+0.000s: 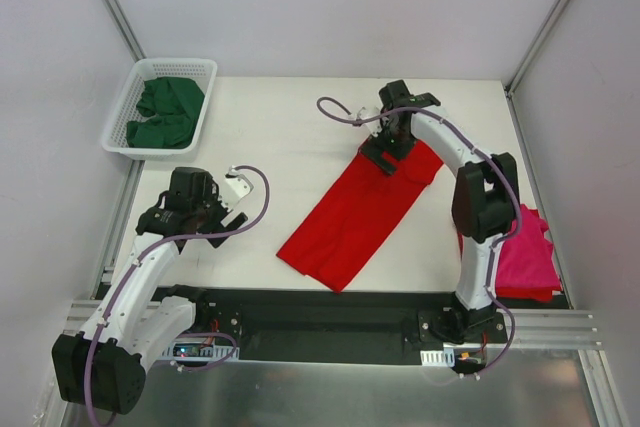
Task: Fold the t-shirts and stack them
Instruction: Rotate the tshirt 90 degrees
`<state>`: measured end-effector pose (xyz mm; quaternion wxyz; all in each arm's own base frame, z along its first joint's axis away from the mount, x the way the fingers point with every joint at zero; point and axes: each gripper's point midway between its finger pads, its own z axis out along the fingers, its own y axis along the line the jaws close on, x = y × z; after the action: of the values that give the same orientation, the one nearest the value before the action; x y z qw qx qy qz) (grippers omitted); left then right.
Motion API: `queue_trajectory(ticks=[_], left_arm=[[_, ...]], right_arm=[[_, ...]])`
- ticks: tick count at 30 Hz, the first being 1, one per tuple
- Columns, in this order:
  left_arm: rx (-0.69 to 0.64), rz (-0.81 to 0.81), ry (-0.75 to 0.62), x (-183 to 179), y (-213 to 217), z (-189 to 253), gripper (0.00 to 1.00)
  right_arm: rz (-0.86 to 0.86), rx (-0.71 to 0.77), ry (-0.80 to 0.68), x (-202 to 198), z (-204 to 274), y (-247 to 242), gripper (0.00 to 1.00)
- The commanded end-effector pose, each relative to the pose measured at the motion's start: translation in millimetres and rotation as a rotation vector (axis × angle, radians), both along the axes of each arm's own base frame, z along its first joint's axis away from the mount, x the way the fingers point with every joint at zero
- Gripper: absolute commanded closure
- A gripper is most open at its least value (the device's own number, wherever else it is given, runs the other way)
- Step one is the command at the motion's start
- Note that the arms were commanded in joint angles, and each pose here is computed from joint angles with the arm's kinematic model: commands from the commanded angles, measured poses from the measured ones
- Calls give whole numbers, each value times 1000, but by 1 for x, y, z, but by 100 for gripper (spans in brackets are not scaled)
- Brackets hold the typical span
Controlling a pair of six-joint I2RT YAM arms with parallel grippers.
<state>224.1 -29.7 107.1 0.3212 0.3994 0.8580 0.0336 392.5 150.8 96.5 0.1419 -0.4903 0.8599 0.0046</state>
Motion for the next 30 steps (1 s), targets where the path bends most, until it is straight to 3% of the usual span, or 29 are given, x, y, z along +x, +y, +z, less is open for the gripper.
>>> queue_trajectory(ticks=[1, 6, 12, 19, 26, 30], left_arm=[[0, -5, -22, 3, 1, 4, 1], [5, -3, -17, 2, 2, 2, 1], [13, 6, -16, 3, 4, 2, 1], [26, 14, -20, 4, 6, 3, 1], [26, 18, -25, 4, 7, 5, 1], [27, 24, -32, 3, 8, 6, 1]], right_arm=[[-126, -13, -34, 15, -20, -7, 4], [-145, -17, 3, 20, -52, -4, 4], [-92, -48, 187, 18, -92, 7, 4], [156, -171, 99, 41, -83, 23, 4], [435, -257, 73, 33, -95, 63, 4], [511, -249, 51, 36, -94, 86, 4]])
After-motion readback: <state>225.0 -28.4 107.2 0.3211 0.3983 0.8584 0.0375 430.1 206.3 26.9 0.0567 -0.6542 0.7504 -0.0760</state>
